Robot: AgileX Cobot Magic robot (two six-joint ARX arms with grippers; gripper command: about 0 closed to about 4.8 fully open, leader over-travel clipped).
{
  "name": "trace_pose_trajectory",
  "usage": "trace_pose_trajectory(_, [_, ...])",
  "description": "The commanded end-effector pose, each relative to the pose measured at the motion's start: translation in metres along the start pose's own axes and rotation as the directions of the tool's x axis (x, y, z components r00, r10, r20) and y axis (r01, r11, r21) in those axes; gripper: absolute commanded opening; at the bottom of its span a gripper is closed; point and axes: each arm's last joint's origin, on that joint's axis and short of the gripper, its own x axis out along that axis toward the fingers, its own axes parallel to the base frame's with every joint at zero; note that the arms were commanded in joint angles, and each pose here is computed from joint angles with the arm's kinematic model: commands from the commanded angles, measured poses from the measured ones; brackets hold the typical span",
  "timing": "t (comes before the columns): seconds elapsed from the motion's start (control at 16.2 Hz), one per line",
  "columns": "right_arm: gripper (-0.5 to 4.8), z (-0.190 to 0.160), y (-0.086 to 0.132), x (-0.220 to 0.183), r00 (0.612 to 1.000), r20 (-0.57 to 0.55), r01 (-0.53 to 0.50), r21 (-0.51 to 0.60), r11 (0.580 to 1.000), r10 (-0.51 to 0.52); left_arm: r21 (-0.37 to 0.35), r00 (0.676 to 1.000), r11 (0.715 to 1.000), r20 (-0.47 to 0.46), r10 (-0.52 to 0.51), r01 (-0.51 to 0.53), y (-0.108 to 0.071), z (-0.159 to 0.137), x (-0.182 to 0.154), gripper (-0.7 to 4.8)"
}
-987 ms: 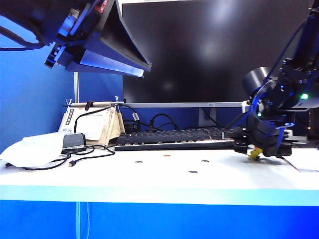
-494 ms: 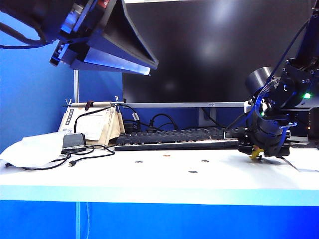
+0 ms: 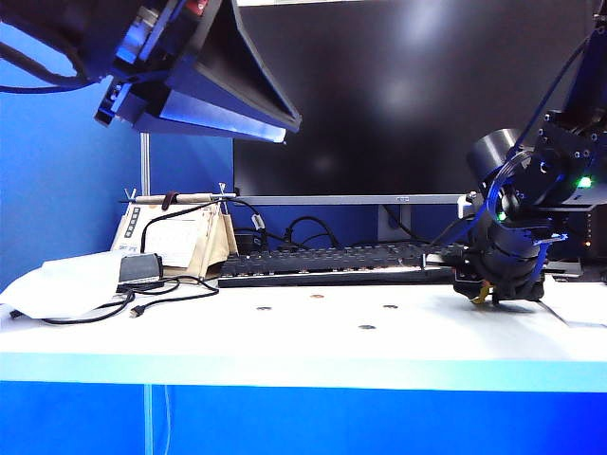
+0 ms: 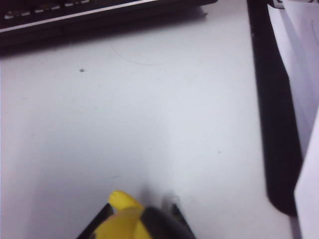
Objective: Pick up the doll and place it on the similarly colored coin.
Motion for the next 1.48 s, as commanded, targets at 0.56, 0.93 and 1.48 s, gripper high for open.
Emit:
trace_pose_trajectory(0.56, [1.33,0.036,0.007,-0.021,0.987,0.112,-0.115,-0.032,0.993,0.118,0.005,0.999,1.000,0.024,0.026,-0.026,0.000,0.003,-0.001,0.89])
trace_pose_trajectory(0.93, [1.34,0.042,0.024,-0.034,0.931,0.088,-0.350,-0.064,0.935,0.355,0.006,0.998,0.999,0.041,0.038,-0.038,0.000,0.004,-0.001,0.89])
trace_pose_trajectory(1.48, [1.35,0.055,0.085,-0.040,0.855,0.051,-0.494,-0.227,0.839,0.517,-0.002,0.999,0.999,0.039,0.038,-0.038,0.000,0.005,-0.004,0.89])
